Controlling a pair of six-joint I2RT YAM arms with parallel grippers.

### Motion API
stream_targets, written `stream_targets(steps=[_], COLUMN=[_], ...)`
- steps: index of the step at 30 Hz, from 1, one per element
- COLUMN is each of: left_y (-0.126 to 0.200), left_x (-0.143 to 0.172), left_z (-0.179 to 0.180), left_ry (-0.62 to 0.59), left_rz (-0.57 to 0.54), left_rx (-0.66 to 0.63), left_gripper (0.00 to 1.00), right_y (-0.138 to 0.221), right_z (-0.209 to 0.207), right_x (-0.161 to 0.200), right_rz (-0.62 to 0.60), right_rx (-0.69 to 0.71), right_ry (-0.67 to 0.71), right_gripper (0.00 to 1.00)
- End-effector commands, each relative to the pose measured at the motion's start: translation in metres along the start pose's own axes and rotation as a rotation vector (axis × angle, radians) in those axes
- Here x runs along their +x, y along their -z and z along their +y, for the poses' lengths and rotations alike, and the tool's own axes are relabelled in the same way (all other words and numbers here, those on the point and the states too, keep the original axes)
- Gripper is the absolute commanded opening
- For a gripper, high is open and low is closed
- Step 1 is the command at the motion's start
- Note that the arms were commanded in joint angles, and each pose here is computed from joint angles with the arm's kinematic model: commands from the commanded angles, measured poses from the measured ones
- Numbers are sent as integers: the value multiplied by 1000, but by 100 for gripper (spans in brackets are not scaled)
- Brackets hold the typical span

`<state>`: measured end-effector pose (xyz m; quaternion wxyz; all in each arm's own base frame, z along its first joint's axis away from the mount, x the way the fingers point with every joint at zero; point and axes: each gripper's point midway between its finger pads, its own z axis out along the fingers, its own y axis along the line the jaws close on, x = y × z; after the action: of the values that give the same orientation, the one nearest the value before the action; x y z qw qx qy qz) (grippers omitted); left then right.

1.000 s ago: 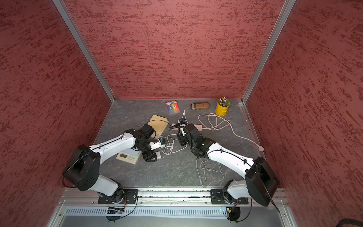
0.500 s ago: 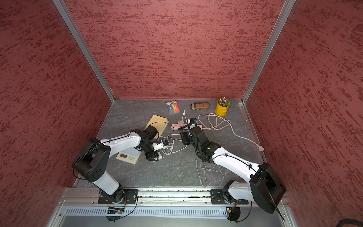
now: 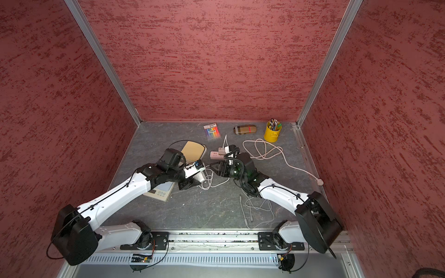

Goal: Charge the electronic scale
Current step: Pick up the plug from the center of the board.

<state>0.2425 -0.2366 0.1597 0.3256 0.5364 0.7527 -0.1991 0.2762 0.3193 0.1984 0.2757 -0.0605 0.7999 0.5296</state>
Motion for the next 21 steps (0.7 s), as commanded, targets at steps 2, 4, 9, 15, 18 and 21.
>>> stream_targets(steps=[2,4,9,15,18,21], left_y=[-2,-5,-8,-3,1,4], left_x=[-40,-42,-44,-45,-45,-46], left_z=[12,14,15,15,13,12], left_ry=[-65,-83,-104,-108,-109,-117], left_rz=[-168,-167,-159,-176,-190,-196], left_rx=[-41,-42,-30,-23,-19,-22], left_gripper=[37,37,37,37,37,37], right_y=[-5,-5,-13,-12,-11,-11], right_z=[33,34,29,18,18,26], right_x=[0,-2,1,1,2,4], right_rz=[58,57,104,140,169,219], right_rx=[-80,-77,-31,66,89,63], right_ry=[30,31,51,111,154,211], right_gripper=[57,57,55,56,49,36])
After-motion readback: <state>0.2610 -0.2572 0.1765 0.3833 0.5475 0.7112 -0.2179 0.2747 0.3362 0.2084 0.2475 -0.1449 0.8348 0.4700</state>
